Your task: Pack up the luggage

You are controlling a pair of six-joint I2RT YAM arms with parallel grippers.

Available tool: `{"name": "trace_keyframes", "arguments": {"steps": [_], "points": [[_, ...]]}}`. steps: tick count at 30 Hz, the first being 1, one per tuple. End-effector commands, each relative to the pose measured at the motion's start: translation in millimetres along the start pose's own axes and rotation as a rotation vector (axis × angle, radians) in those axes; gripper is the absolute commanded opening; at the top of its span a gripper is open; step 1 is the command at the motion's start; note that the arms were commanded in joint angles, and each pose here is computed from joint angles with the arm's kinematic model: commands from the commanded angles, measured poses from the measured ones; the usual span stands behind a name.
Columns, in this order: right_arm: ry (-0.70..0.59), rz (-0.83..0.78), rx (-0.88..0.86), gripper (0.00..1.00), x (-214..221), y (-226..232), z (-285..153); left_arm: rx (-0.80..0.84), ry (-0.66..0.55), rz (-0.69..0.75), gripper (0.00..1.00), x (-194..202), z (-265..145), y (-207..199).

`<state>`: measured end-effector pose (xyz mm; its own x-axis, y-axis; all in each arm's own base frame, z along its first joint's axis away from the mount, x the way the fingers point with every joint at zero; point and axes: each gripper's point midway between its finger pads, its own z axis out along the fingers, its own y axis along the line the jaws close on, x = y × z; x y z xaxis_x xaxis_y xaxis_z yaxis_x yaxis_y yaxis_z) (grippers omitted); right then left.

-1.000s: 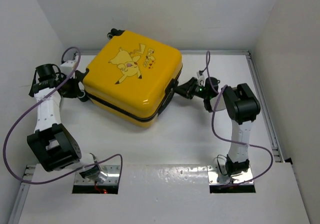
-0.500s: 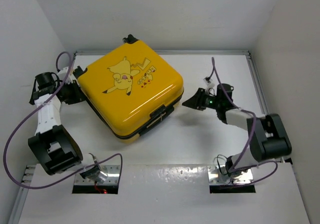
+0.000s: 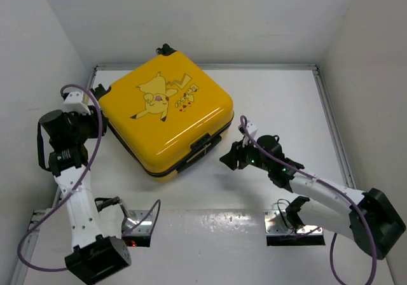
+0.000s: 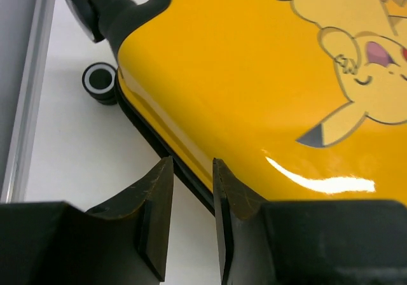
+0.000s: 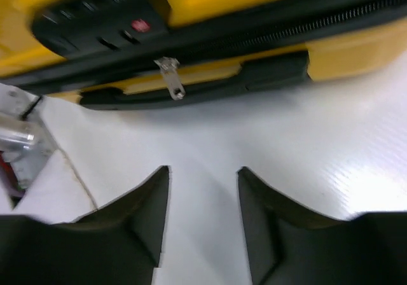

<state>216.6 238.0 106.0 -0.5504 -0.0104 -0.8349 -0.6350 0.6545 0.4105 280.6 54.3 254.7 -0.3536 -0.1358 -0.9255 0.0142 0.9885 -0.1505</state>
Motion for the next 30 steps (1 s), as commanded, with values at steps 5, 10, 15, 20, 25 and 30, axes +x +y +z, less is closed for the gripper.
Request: {"name": "trace_keyframes", "arguments": {"steps": [5,10,15,20,25,30], "points": [[-0.1,-0.038,0.161,0.47,-14.0,-0.8,20.5,-0.009,-0.062,0.135,0.35,-6.6,-22.9,-15.8],[-0.09,-0.094,0.117,0.52,-16.9,23.6,43.9,-0.092,0.007,0.135,0.35,8.3,-22.2,-1.3],[-0.116,-0.096,0.133,0.52,-29.5,35.9,58.1,-0.111,0.028,0.117,0.35,12.1,-18.5,3.8],[-0.123,-0.091,0.192,0.53,-38.0,29.0,69.3,-0.109,0.045,0.11,0.35,17.5,-15.6,5.1],[-0.1,-0.081,0.229,0.48,-37.4,14.5,79.8,-0.116,0.063,0.112,0.35,23.1,-13.2,8.3],[-0.064,-0.129,0.182,0.13,-30.9,14.3,88.4,-0.048,0.045,0.185,0.35,12.4,-16.7,-3.0]]}}
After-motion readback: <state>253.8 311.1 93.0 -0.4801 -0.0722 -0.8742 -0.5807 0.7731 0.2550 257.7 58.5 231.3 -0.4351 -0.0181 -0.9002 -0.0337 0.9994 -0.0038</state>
